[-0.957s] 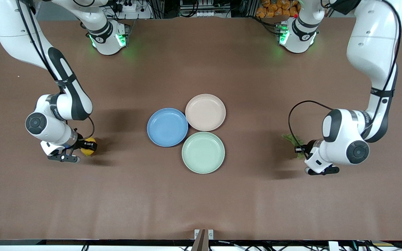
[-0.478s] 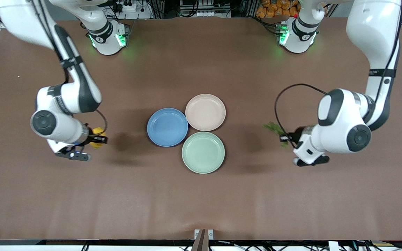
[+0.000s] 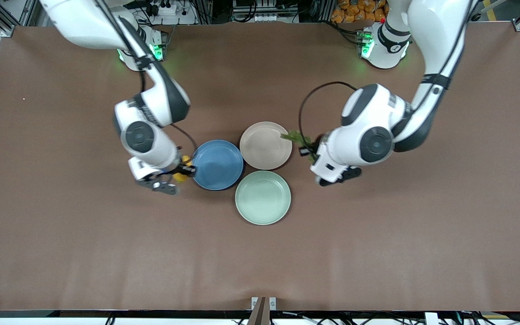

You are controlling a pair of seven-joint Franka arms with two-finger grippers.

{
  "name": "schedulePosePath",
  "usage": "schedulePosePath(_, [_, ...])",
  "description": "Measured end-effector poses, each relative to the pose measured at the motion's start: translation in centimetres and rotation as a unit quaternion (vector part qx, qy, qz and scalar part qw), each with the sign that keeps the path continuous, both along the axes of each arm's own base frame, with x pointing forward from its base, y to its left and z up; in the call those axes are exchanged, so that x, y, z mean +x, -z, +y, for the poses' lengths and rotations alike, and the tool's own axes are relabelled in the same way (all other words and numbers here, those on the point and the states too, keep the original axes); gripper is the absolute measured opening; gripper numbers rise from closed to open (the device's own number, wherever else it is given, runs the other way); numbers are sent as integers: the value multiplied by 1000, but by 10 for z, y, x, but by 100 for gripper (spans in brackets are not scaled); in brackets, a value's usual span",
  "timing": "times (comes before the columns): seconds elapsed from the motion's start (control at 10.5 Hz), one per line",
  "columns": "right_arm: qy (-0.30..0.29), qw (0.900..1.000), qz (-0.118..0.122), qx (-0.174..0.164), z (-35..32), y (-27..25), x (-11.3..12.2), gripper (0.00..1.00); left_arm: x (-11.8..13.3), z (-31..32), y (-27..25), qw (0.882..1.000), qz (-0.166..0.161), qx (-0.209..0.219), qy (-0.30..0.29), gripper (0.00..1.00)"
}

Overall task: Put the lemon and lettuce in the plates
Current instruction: 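Carry the lemon toward the blue plate while the left gripper carries the lettuce, then release the lemon onto the blue plate while the left gripper releases the lettuce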

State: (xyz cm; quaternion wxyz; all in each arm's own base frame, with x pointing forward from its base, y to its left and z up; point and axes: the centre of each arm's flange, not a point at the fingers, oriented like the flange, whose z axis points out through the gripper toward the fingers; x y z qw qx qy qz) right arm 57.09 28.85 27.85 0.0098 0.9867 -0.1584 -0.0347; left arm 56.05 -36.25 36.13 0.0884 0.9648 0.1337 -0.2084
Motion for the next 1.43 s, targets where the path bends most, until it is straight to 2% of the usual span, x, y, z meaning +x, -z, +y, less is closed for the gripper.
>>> schedulePosePath(0.29, [24, 1000, -11, 16, 47, 45, -20, 62, -11, -21, 39, 999, 32, -12, -15, 2])
schedulePosePath(0.57, [23, 999, -14, 26, 55, 81, -28, 62, -14, -35, 69, 999, 39, -18, -24, 2])
schedulePosePath(0.77, [22, 999, -20, 31, 59, 80, -29, 63, -17, -42, 79, 998, 42, -13, -37, 2])
schedulePosePath(0.96, [23, 999, -11, 24, 60, 76, -32, 86, -21, -54, 86, 998, 40, -12, -50, 2])
schedulePosePath(1.05, [24, 1000, 4, 7, 55, 59, -31, 99, -26, -63, 90, 998, 41, -14, -54, 2])
schedulePosePath(1.24, [18, 1000, 10, -8, 30, -8, -22, 100, -39, -81, 104, 997, 45, -7, -64, 3])
schedulePosePath(1.34, [10, 1000, 7, -10, 12, -43, -17, 100, -45, -88, 111, 996, 50, -2, -67, 10])
schedulePosePath(1.43, [7, 1000, -1, -10, -12, -77, -11, 100, -47, -90, 116, 996, 53, 0, -69, 11])
